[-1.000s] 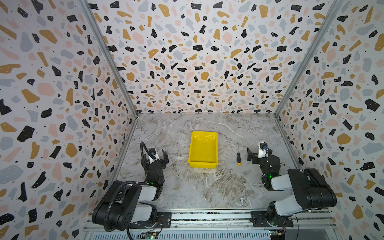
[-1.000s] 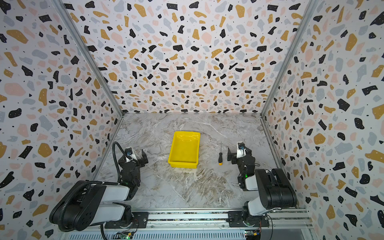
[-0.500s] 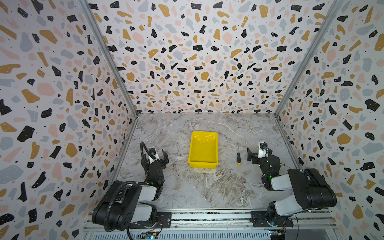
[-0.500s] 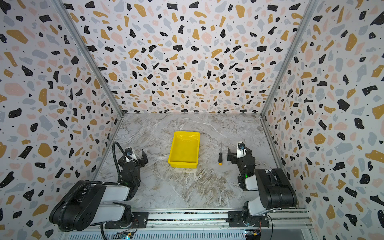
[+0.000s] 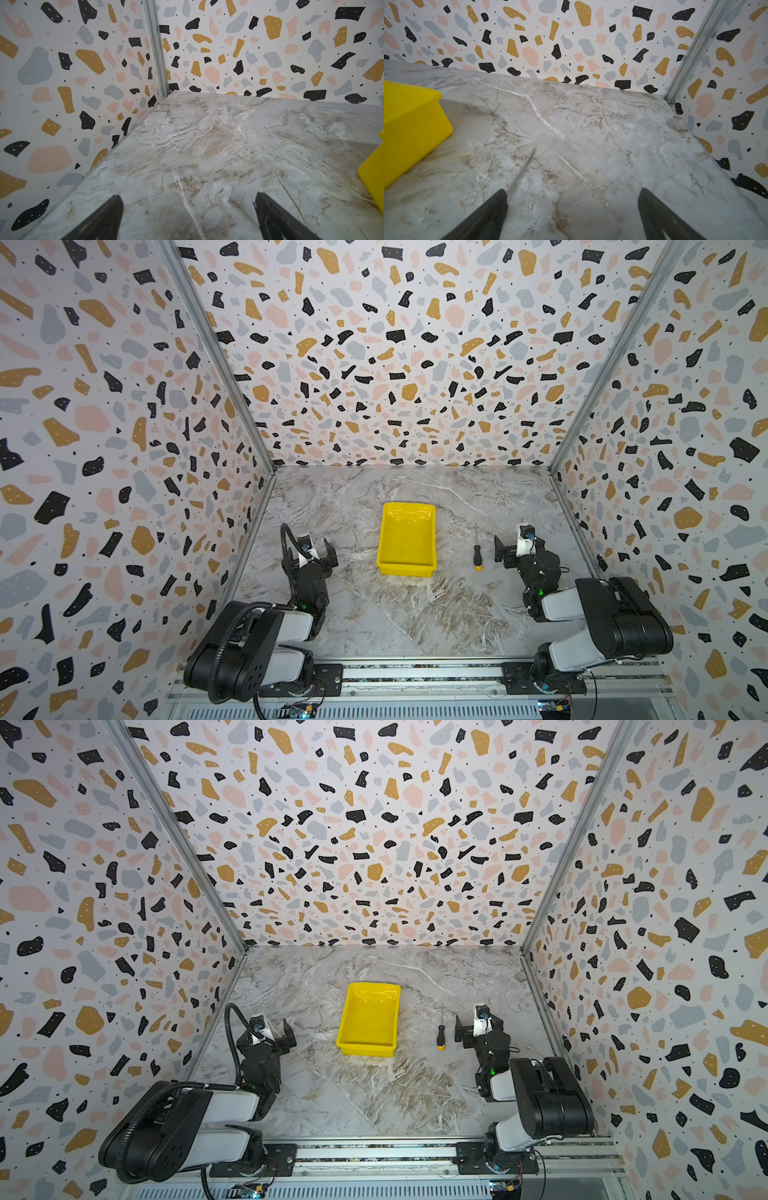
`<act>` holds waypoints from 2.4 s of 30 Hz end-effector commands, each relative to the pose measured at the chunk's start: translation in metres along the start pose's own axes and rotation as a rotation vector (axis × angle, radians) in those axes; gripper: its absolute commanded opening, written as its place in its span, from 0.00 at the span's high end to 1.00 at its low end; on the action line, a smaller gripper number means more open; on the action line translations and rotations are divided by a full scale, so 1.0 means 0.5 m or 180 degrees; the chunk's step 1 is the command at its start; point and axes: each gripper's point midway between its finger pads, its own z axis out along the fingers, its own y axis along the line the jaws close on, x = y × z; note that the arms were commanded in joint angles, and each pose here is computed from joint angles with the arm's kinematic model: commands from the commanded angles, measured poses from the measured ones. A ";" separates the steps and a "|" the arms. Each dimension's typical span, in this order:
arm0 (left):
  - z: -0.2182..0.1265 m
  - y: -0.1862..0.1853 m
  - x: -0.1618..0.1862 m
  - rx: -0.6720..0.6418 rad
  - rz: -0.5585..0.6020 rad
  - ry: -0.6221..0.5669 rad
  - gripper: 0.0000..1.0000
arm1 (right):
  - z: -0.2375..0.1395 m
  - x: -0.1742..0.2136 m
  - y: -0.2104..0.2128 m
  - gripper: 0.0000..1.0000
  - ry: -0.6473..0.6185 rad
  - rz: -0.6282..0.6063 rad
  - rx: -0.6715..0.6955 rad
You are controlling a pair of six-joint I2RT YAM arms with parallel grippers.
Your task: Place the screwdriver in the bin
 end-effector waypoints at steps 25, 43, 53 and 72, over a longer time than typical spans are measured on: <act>-0.103 0.012 -0.026 -0.0077 -0.0945 0.1347 0.00 | -0.147 -0.033 0.002 0.01 0.1391 0.1402 0.0837; -0.104 0.083 0.053 -0.0813 -0.1007 0.1442 0.00 | -0.192 0.025 0.065 0.01 0.1077 0.1344 0.0534; -0.114 0.107 0.066 -0.1032 -0.1067 0.1430 0.00 | -0.190 0.027 0.063 0.01 0.1091 0.1344 0.0569; -0.123 -0.016 0.023 0.0401 -0.1177 0.1199 0.00 | -0.143 0.012 0.086 0.04 0.1581 0.1798 0.0101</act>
